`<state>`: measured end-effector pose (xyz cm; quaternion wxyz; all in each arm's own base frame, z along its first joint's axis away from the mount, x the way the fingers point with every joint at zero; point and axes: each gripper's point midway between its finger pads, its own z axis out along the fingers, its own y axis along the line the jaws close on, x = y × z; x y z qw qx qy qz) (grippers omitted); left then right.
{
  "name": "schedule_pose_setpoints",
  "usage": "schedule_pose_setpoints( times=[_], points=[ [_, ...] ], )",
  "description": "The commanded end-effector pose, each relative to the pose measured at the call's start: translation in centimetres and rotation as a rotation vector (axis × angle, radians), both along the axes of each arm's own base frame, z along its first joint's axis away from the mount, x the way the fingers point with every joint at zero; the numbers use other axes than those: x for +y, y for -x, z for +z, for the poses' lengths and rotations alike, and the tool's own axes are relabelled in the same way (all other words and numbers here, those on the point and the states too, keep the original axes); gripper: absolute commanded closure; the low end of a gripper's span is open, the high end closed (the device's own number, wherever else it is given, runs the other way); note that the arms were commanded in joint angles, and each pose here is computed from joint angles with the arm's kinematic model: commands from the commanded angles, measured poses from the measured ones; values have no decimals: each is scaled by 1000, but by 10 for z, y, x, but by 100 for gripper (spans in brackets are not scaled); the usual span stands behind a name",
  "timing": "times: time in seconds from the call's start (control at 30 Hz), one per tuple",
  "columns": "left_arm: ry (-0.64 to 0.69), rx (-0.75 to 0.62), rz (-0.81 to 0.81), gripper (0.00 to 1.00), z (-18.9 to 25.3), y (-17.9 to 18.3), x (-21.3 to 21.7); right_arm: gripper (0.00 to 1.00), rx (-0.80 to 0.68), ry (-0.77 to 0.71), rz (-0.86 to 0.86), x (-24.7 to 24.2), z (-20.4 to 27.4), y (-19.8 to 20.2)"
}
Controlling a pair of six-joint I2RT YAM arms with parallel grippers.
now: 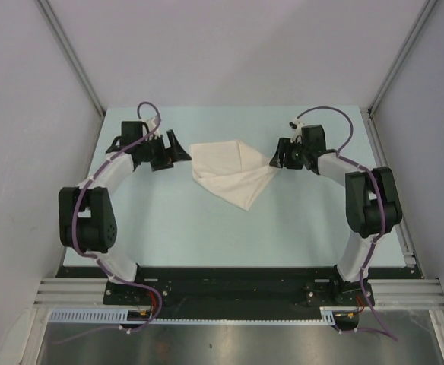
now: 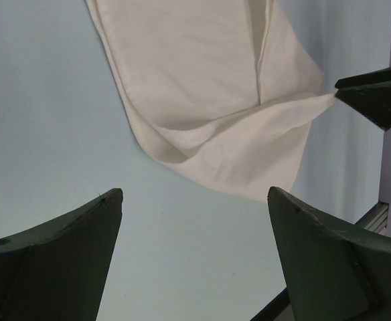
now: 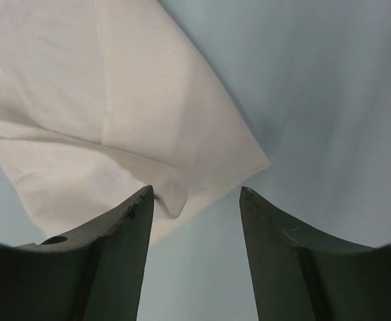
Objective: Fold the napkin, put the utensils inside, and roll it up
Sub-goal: Fold the napkin
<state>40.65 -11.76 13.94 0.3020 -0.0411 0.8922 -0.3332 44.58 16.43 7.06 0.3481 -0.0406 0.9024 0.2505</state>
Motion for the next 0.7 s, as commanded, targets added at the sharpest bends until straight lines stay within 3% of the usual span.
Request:
schedule_pose_setpoints(
  times=[0.0, 0.43, 0.67],
  points=[
    [-59, 18, -39, 6, -15, 1, -16, 40, -124, -1, 39, 3, 41, -9],
    [-80, 77, -59, 7, -38, 4, -17, 39, -139, 20, 156, 22, 33, -5],
    [-80, 81, -66, 7, -39, 2, -18, 48, -119, 13, 182, 28, 25, -9]
  ],
)
